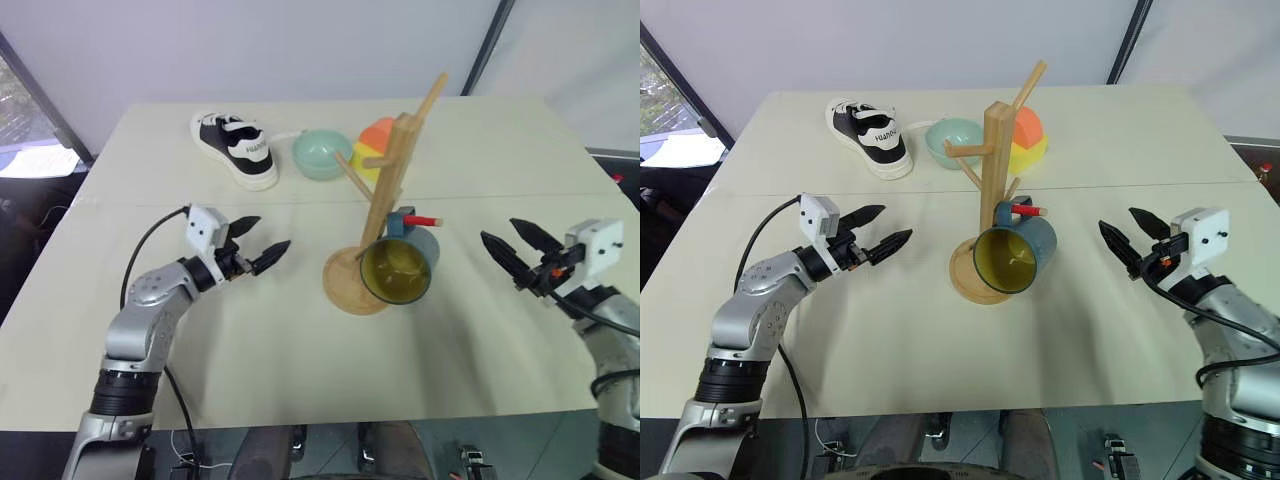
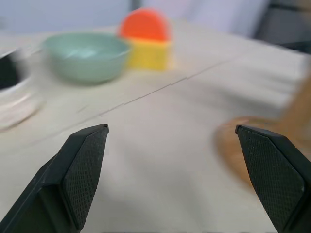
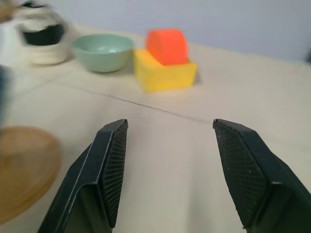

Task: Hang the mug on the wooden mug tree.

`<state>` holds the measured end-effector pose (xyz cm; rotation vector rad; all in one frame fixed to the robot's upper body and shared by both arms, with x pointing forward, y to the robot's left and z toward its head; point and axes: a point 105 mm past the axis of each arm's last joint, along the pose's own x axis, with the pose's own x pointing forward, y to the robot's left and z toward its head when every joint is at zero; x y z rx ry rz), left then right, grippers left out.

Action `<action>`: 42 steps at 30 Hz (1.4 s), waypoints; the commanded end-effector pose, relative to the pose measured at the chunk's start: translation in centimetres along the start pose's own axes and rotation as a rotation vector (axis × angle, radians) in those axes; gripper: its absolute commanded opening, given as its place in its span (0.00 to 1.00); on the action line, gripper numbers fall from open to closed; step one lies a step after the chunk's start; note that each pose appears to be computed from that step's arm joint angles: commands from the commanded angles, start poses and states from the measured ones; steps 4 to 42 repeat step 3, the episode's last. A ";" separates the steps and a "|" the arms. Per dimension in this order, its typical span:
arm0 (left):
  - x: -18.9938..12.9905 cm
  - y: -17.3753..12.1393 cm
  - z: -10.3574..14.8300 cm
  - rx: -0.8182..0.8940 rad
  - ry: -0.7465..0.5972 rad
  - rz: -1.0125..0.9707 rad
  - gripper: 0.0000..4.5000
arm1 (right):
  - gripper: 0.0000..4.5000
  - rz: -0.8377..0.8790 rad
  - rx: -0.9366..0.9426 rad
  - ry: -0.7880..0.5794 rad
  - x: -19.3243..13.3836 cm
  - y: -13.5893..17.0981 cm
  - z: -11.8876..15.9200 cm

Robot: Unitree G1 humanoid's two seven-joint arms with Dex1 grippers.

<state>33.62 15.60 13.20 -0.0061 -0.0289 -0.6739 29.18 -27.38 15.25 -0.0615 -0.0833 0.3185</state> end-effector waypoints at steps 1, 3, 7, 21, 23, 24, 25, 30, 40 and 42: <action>-0.8 0.8 -0.2 0.017 -0.024 0.093 1.00 | 0.64 0.014 0.000 -0.018 0.9 0.5 -0.8; -1.2 0.5 -0.7 0.008 -0.021 0.102 1.00 | 0.64 0.020 0.017 -0.009 1.4 0.6 -1.8; -1.2 0.5 -0.7 0.008 -0.021 0.102 1.00 | 0.64 0.020 0.017 -0.009 1.4 0.6 -1.8; -1.2 0.5 -0.7 0.008 -0.021 0.102 1.00 | 0.64 0.020 0.017 -0.009 1.4 0.6 -1.8; -1.2 0.5 -0.7 0.008 -0.021 0.102 1.00 | 0.64 0.020 0.017 -0.009 1.4 0.6 -1.8; -1.2 0.5 -0.7 0.008 -0.021 0.102 1.00 | 0.64 0.020 0.017 -0.009 1.4 0.6 -1.8; -1.2 0.5 -0.7 0.008 -0.021 0.102 1.00 | 0.64 0.020 0.017 -0.009 1.4 0.6 -1.8; -1.2 0.5 -0.7 0.008 -0.021 0.102 1.00 | 0.64 0.020 0.017 -0.009 1.4 0.6 -1.8; -1.2 0.5 -0.7 0.008 -0.021 0.102 1.00 | 0.64 0.020 0.017 -0.009 1.4 0.6 -1.8; -1.2 0.5 -0.7 0.008 -0.021 0.102 1.00 | 0.64 0.020 0.017 -0.009 1.4 0.6 -1.8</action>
